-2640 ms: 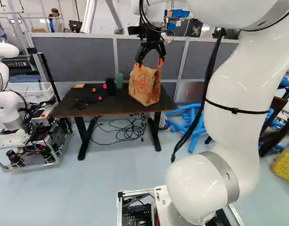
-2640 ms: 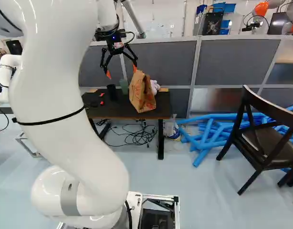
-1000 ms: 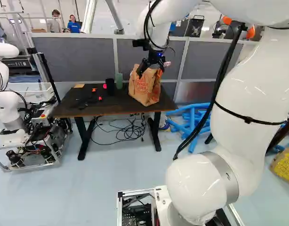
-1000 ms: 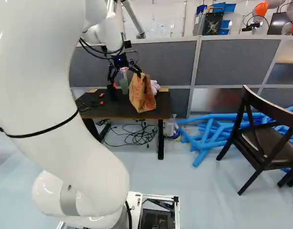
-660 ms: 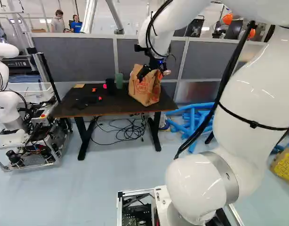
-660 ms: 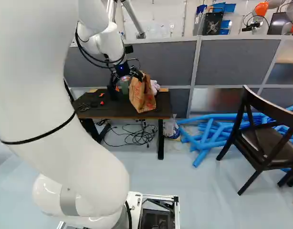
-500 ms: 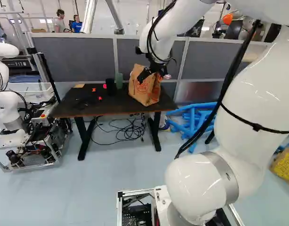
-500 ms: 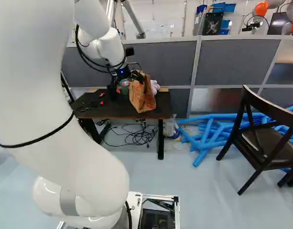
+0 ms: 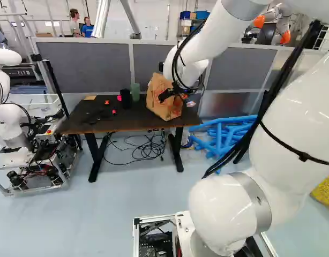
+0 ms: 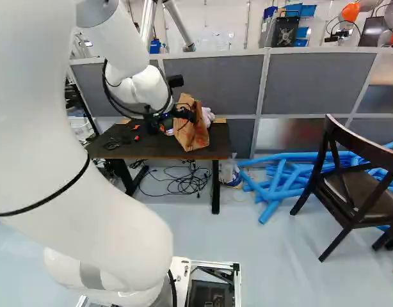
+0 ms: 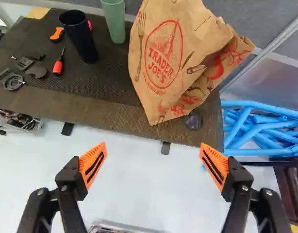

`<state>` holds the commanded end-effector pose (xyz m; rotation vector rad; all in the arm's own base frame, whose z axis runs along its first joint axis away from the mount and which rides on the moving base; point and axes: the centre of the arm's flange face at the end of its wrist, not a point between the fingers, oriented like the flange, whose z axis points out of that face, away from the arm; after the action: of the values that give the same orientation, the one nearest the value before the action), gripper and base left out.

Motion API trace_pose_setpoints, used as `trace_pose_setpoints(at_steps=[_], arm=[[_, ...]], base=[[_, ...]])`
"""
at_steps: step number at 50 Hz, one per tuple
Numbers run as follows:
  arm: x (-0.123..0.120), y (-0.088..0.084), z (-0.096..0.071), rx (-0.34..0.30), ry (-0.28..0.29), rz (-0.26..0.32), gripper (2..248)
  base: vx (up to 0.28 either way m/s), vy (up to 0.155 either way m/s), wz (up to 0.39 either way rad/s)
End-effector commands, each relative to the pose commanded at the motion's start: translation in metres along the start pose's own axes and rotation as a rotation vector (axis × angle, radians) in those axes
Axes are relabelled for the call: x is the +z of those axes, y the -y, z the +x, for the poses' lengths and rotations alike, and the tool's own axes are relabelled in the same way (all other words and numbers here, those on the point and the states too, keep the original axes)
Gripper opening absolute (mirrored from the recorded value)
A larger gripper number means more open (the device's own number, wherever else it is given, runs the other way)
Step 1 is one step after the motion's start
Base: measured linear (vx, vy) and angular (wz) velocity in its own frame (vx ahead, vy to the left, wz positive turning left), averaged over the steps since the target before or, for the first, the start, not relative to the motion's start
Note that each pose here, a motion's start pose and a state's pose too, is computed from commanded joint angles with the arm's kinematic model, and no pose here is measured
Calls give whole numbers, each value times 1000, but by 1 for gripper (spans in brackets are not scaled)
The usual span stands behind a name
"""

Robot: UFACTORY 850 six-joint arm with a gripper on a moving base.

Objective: Pick up the bag on the ground and place it on the table

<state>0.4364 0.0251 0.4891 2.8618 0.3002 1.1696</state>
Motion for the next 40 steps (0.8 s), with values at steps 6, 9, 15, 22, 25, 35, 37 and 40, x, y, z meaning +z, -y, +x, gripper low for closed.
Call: trace_pose_setpoints(at_steps=[6, 9, 15, 22, 25, 35, 37, 40], arm=[[1, 1, -18, 18, -43, -9, 247], [1, 1, -27, 27, -63, -13, 247], [1, 2, -44, 43, -103, -21, 247], [0, 3, -64, 61, -147, -29, 247], [-1, 3, -71, 68, -165, -33, 247], [-4, 5, -97, 91, -222, -43, 247], [-4, 5, -102, 95, -232, -45, 247], [-5, 6, -108, 101, -248, -48, 247]], base=[[0, 0, 0], [0, 0, 0], [0, 0, 0], [0, 0, 0], [0, 0, 0], [0, 0, 0], [0, 0, 0], [0, 0, 0]])
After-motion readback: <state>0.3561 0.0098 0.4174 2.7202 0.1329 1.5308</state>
